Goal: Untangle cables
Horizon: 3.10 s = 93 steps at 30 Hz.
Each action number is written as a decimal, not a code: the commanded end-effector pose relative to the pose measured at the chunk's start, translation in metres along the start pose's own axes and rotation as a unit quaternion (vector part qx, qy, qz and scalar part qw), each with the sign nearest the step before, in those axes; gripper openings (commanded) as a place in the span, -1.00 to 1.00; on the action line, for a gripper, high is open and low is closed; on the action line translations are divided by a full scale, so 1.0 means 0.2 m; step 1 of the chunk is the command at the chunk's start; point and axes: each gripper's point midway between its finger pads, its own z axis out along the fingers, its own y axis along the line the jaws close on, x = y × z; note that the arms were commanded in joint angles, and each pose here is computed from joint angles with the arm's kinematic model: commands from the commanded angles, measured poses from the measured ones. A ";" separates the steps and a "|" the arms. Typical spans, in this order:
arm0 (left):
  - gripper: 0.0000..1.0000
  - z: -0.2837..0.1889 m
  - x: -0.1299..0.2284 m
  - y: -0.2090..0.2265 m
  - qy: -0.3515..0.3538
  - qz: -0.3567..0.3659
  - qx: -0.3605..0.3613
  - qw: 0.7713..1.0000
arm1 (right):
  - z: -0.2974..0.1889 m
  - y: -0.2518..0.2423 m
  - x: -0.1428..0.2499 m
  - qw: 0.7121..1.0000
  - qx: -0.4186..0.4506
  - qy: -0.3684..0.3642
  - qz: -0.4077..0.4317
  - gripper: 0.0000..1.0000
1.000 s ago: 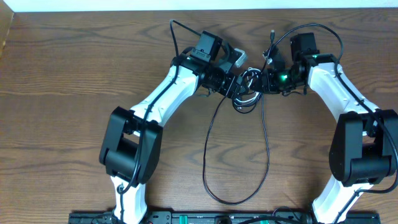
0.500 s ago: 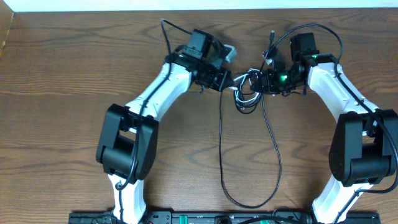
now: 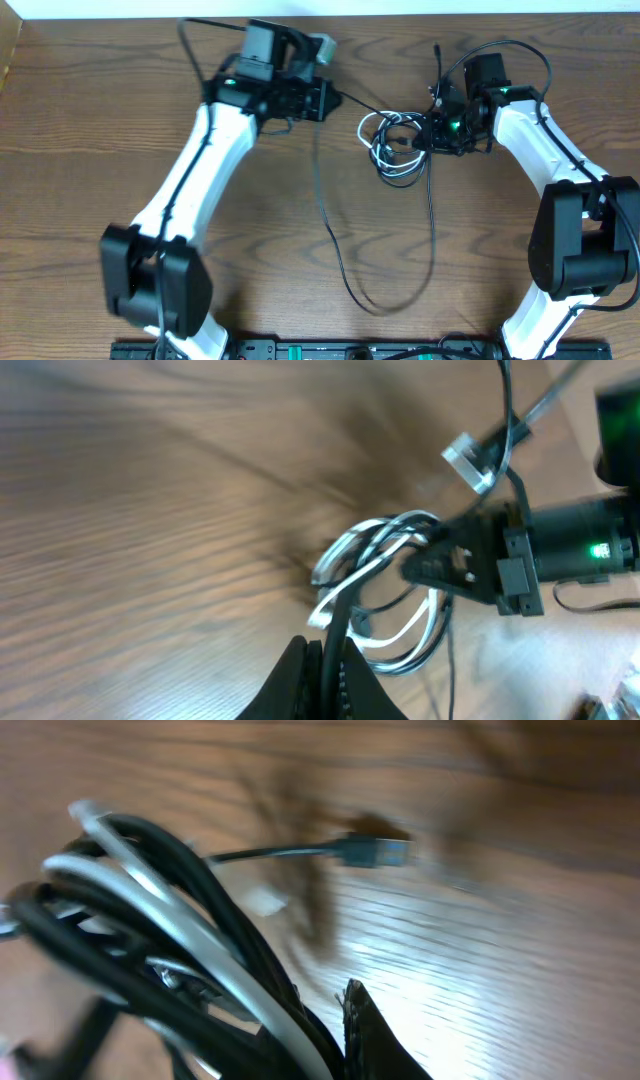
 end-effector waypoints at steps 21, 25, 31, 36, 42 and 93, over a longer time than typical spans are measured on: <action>-0.86 -1.12 -0.19 0.39 -0.225 -0.078 -0.235 0.942 | 0.11 -0.42 0.04 0.981 0.171 0.021 0.085 -0.85; -0.86 -1.23 -0.12 0.54 -0.222 -0.117 -0.277 0.928 | 0.11 -0.49 0.04 0.979 0.174 0.021 0.103 -0.32; -0.86 -1.30 -0.07 0.62 -0.223 -0.144 -0.285 0.921 | 0.07 -0.56 0.02 0.980 0.162 0.016 0.113 0.54; -0.87 -1.22 -0.11 0.50 -0.220 -0.116 -0.221 0.943 | 0.08 -0.48 0.00 0.994 0.088 0.019 0.066 0.83; -0.86 -1.05 -0.14 0.25 -0.193 -0.073 -0.127 0.970 | 0.01 -0.14 -0.08 0.995 -0.084 0.009 -0.050 0.56; -0.85 -0.90 -0.24 -0.19 -0.201 0.003 -0.023 0.979 | -0.16 0.15 -0.13 0.988 -0.060 0.003 -0.143 0.04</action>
